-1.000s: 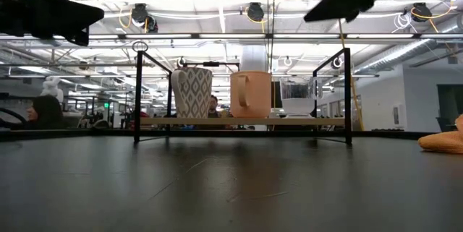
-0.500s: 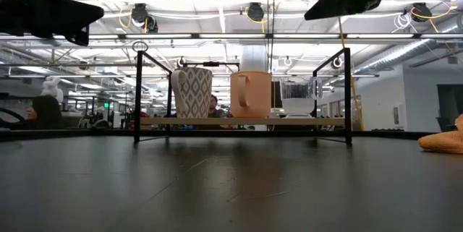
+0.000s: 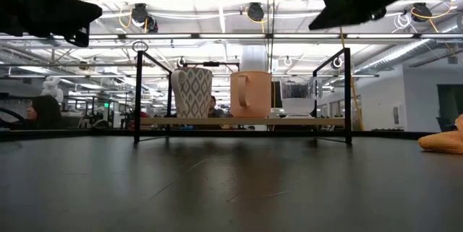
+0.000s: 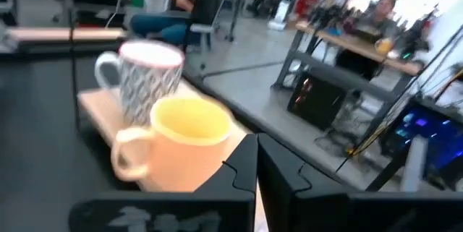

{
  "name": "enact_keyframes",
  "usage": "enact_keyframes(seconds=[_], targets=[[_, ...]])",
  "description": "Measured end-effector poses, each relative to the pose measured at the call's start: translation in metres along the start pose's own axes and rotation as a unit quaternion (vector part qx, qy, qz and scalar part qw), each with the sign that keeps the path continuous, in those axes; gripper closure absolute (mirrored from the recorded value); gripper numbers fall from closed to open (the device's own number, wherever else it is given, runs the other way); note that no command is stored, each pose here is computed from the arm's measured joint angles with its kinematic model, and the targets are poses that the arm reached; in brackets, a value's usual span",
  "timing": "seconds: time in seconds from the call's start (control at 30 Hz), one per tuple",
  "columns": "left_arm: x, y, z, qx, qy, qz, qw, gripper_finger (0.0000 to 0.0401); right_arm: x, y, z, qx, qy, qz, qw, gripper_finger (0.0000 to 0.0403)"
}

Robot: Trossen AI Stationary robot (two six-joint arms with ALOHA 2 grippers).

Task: Stack small to large cups/mugs on shelf
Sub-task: Adjust the mugs on the shelf

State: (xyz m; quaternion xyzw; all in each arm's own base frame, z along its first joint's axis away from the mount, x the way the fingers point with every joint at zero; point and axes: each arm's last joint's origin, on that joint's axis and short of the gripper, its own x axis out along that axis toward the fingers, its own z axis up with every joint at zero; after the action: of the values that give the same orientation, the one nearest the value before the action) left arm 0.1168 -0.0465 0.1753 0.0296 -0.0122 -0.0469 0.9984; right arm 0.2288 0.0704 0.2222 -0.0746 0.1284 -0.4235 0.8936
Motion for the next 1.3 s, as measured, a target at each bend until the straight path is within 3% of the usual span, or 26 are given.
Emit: enact_keyframes(seconds=[0.63,0.9,1.3], targets=[[0.000,0.000,-0.001,-0.001,0.004,-0.002,1.000,0.0368,0.001,-0.007,-0.018,0.007,0.046,0.000,0.999,0.0403],[0.000,0.000,-0.002,0.004,0.010,-0.002,1.000,0.0368,-0.001,-0.003,-0.020,-0.047,0.096,0.095,0.990,0.0403],[0.000,0.000,-0.005,0.008,0.025,-0.003,1.000,0.0368,0.002,-0.007,-0.018,0.009,0.073,0.037,0.997,0.0403]])
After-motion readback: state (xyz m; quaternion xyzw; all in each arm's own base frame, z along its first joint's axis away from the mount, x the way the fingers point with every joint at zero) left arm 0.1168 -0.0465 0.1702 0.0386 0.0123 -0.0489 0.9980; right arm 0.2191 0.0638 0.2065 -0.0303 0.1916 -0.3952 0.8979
